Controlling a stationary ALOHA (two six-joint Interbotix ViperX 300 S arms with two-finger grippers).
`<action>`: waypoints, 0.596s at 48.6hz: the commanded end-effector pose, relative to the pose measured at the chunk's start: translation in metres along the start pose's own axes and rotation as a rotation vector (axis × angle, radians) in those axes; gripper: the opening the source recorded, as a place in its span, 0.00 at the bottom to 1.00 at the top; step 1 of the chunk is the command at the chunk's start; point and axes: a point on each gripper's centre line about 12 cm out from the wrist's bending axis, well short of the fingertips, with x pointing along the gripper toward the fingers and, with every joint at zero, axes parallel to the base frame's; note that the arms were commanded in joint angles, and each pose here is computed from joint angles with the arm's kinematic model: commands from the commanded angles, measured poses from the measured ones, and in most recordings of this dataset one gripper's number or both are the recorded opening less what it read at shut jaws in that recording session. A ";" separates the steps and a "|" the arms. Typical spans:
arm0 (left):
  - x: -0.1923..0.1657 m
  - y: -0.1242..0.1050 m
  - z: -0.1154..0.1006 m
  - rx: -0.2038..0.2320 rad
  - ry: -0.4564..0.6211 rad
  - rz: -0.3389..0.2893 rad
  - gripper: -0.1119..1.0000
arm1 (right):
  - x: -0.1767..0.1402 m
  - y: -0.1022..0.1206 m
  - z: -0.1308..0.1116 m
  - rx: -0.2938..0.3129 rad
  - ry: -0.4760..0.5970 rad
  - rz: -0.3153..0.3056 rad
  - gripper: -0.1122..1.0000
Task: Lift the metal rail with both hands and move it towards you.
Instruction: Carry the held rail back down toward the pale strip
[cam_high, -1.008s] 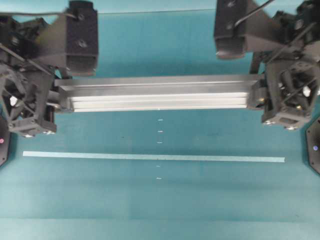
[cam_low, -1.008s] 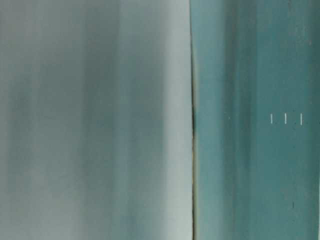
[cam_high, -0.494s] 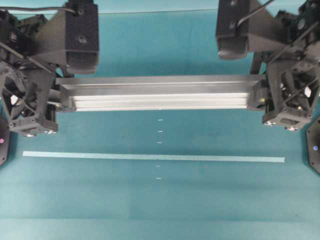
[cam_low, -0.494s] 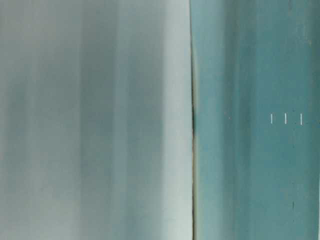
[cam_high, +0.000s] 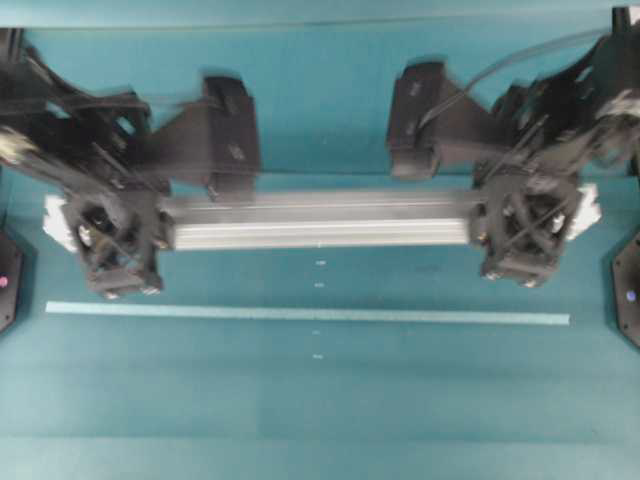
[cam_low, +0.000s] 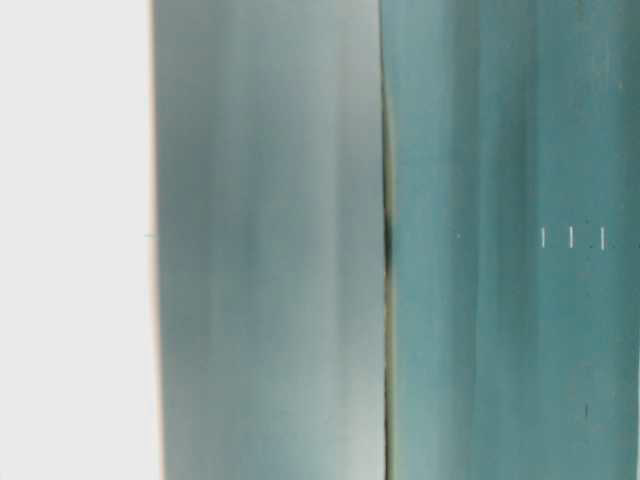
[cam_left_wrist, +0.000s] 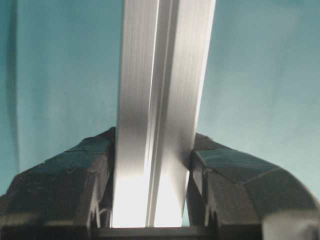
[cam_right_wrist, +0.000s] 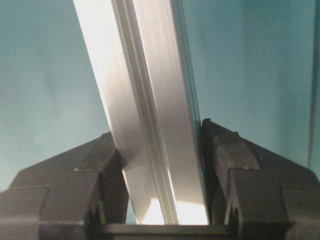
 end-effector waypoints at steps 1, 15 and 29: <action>0.012 0.003 0.001 -0.041 -0.040 -0.001 0.37 | 0.011 -0.003 0.002 0.013 -0.044 0.003 0.49; 0.062 0.006 -0.014 -0.032 -0.017 0.004 0.37 | 0.081 -0.008 -0.018 0.014 -0.032 -0.005 0.49; 0.114 0.008 -0.030 -0.034 -0.038 -0.001 0.37 | 0.121 -0.008 -0.026 0.002 -0.067 -0.013 0.49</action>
